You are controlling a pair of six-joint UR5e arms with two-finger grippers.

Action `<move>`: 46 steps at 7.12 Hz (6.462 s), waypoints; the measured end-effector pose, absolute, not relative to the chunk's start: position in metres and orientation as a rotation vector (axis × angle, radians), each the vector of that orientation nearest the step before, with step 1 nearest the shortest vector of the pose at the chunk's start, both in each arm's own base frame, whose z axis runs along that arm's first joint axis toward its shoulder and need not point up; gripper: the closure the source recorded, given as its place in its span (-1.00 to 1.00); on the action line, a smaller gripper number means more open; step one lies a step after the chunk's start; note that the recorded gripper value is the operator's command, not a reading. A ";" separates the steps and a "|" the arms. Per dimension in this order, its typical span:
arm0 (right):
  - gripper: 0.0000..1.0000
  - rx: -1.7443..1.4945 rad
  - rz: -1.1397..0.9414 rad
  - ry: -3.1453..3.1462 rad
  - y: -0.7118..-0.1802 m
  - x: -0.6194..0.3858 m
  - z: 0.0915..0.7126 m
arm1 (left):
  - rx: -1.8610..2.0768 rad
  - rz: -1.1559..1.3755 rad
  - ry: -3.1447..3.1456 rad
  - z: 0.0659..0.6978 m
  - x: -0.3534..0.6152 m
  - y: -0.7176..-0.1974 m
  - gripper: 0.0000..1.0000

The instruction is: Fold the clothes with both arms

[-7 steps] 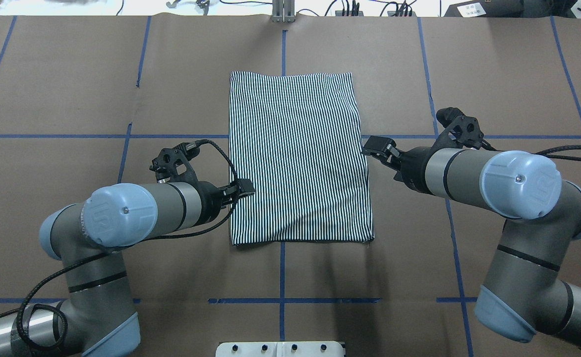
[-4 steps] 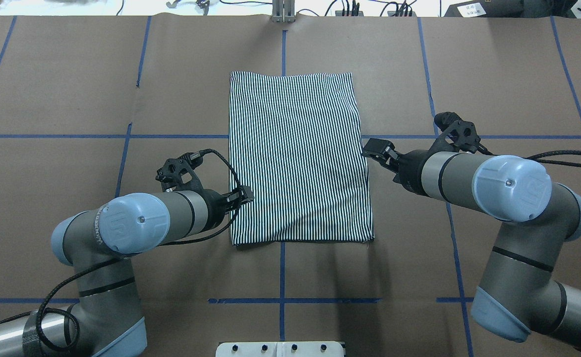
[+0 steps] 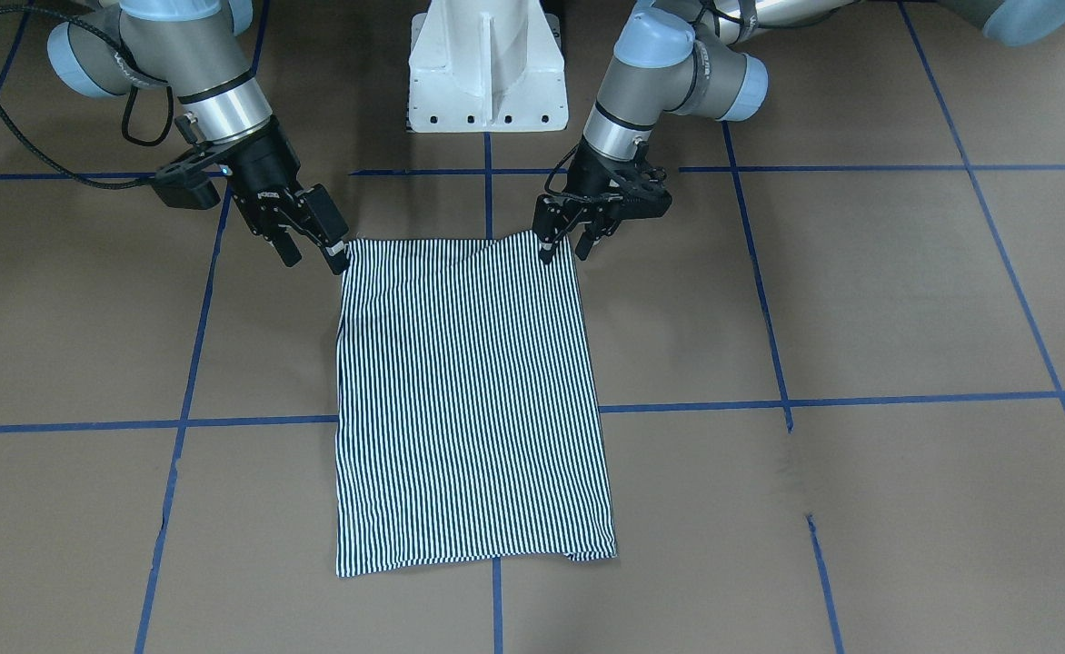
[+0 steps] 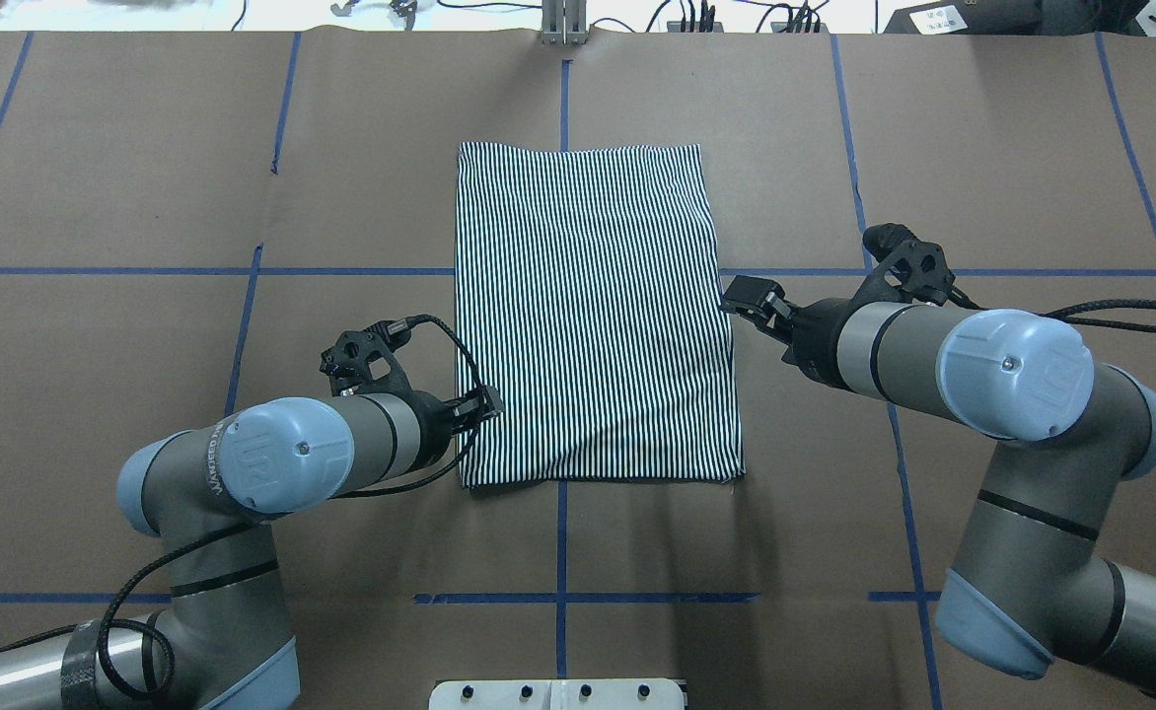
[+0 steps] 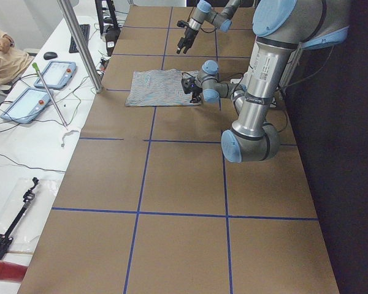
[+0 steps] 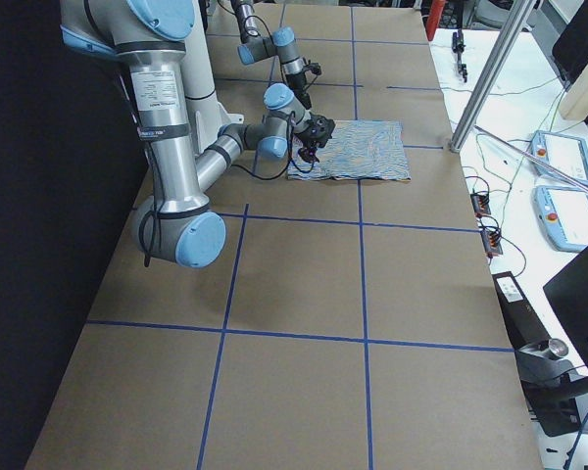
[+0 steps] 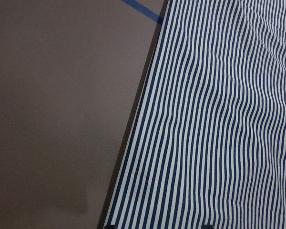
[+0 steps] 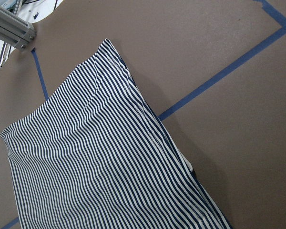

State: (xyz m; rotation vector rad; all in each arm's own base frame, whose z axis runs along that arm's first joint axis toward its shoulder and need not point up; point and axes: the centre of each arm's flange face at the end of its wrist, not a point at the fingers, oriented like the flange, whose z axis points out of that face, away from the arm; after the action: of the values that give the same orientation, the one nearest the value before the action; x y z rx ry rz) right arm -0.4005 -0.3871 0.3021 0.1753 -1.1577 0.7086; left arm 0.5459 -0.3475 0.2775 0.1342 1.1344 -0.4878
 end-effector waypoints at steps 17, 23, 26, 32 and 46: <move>-0.54 0.152 0.742 -1.140 -0.388 -0.413 0.302 | 0.096 -0.424 1.131 0.279 0.569 -0.309 1.00; -0.58 0.059 0.723 -0.853 -0.376 -0.523 0.272 | 0.098 -0.424 1.147 0.272 0.566 -0.309 1.00; -0.54 0.047 0.710 -0.780 -0.371 -0.561 0.285 | 0.096 -0.421 1.159 0.266 0.567 -0.309 1.00; -0.48 0.038 0.688 -0.716 -0.356 -0.575 0.296 | 0.094 -0.419 1.166 0.264 0.568 -0.309 1.00; 1.00 0.026 0.712 -0.736 -0.350 -0.577 0.287 | 0.100 -0.422 1.170 0.262 0.567 -0.309 1.00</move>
State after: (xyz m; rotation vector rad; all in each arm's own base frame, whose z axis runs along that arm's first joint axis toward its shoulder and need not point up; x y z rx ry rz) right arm -0.5767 -0.3497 0.2867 0.0256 -0.7362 0.7118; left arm 0.5675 -0.3094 0.2617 0.0995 1.1700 -0.4220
